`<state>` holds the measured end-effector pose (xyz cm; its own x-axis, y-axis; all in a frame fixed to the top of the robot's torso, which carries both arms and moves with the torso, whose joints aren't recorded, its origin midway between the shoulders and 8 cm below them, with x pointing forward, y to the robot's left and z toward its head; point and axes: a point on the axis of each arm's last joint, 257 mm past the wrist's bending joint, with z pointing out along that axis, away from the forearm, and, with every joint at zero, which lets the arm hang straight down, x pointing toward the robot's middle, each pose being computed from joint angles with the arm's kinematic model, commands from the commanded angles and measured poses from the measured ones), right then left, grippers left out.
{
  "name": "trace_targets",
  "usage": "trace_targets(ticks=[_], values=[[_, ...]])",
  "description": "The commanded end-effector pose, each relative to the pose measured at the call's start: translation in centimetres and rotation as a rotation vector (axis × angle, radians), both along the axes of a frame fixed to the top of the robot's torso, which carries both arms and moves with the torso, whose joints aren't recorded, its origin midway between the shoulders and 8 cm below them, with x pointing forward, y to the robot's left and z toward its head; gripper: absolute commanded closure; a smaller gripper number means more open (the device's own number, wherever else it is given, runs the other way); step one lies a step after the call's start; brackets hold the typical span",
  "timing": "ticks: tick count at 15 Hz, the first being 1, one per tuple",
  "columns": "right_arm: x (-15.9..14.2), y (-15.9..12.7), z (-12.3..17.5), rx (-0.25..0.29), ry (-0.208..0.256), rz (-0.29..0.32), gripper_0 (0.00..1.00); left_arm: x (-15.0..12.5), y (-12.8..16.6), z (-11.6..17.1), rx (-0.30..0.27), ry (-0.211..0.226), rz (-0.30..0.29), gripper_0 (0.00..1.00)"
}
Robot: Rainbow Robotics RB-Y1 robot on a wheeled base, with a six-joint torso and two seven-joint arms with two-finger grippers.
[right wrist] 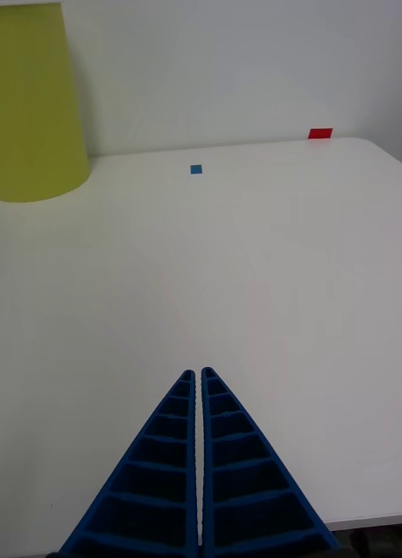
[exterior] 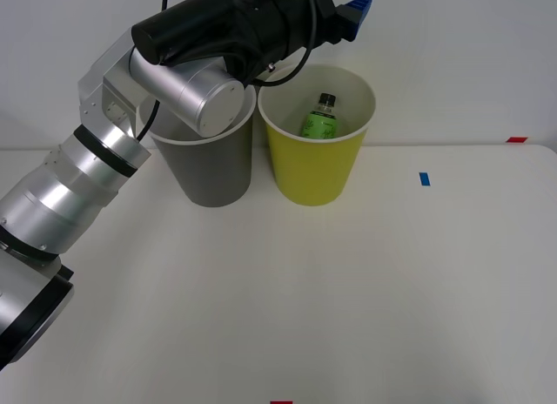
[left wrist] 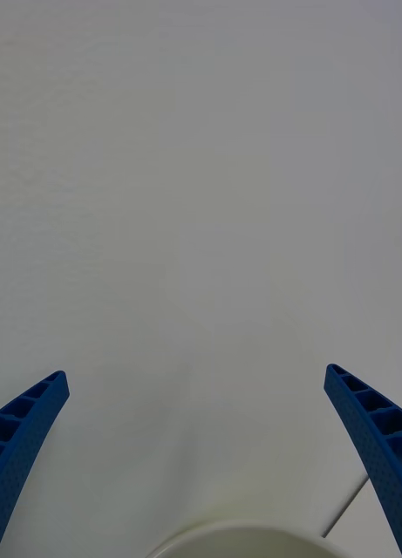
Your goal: Put cans in the gray bin and PET bottles in the light green bin.
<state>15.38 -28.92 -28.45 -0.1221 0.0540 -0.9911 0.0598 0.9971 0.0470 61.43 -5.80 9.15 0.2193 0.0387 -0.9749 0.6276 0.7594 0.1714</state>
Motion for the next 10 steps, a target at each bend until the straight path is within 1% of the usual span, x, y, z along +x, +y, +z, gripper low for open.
trace_targets(ticks=[1,3,4,7,8,10], values=[[0.0,0.0,0.0,0.000,0.000,0.000,1.00,-1.5,-0.6,0.3,0.046,0.019,-0.013,0.00],[0.0,0.0,0.0,0.000,0.000,0.000,1.00,-3.0,0.0,0.6,0.113,0.052,0.002,0.00],[0.0,0.0,0.0,0.000,0.000,0.000,1.00,-3.9,0.5,0.7,0.126,0.063,0.006,0.00],[0.0,0.0,0.0,0.000,0.000,0.000,1.00,-6.7,3.7,1.3,0.160,0.089,0.056,0.00],[0.0,0.0,0.0,0.000,0.000,0.000,1.00,-8.1,5.1,2.0,0.167,0.089,0.074,0.00],[0.0,0.0,0.0,0.000,0.000,0.000,1.00,-10.0,7.5,1.7,0.177,0.075,0.110,0.00]])
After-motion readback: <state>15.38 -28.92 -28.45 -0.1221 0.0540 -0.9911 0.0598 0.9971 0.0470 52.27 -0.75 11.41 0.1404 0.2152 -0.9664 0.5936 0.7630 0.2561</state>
